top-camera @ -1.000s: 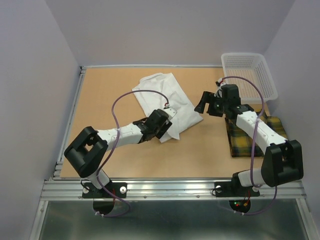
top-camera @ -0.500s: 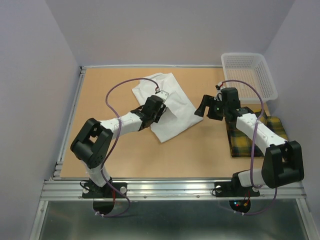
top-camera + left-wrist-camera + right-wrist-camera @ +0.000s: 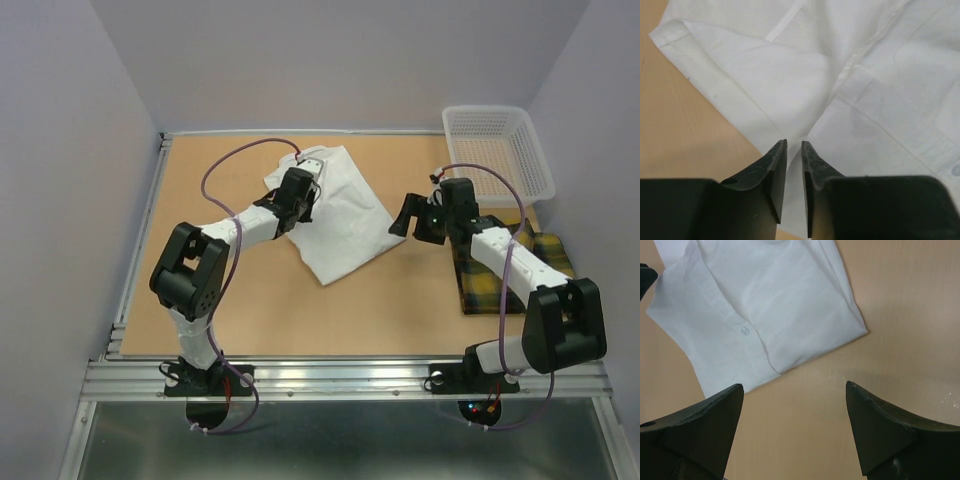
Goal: Fold and stack the long sleeve shirts
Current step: Fold the shirt
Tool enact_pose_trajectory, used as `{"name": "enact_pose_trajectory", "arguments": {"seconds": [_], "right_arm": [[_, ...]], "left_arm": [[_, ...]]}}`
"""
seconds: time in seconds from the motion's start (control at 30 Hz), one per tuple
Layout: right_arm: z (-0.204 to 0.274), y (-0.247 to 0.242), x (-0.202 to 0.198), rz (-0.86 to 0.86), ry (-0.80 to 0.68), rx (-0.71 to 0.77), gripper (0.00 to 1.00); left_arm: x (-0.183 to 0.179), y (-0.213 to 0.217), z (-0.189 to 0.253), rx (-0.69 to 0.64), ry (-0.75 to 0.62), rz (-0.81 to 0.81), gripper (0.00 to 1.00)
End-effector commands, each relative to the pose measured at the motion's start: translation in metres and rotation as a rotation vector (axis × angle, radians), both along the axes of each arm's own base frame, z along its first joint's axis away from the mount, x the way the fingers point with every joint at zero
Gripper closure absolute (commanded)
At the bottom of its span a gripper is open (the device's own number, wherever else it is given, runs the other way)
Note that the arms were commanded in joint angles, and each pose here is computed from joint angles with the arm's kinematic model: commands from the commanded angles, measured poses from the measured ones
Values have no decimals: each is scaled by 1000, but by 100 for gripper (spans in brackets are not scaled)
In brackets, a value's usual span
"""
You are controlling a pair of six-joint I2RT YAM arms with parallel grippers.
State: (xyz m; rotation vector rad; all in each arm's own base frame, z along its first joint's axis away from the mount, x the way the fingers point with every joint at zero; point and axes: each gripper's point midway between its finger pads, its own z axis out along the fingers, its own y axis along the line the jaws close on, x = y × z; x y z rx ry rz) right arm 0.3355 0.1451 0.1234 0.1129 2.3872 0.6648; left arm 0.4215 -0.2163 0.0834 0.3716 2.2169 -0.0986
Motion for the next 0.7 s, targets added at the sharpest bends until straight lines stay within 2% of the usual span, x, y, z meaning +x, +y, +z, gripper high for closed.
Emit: {"name": "enact_pose_trajectory", "arguments": {"seconds": [0.0, 0.13, 0.27, 0.37, 0.4, 0.47, 0.6, 0.67], "right_arm": [[-1, 2, 5, 18, -9, -6, 13], [3, 5, 15, 44, -30, -17, 14], [17, 14, 35, 149, -104, -44, 19], [29, 25, 57, 223, -154, -44, 20], [34, 28, 64, 238, -170, -43, 21], [38, 37, 83, 279, -196, -36, 22], [40, 54, 114, 351, -228, -11, 27], [41, 61, 126, 376, -244, -4, 33]], "left_arm": [[15, -23, 21, -72, -46, -41, 74], [24, -16, 14, -70, -34, -1, 80], [30, -12, 26, -87, -45, 31, 78], [33, 1, 45, -137, -71, 90, 61], [36, 6, 49, -153, -74, 102, 49], [43, 17, 62, -204, -83, 125, 37], [64, 24, 65, -260, -74, 130, 27], [70, 21, 62, -286, -58, 123, 27]]}}
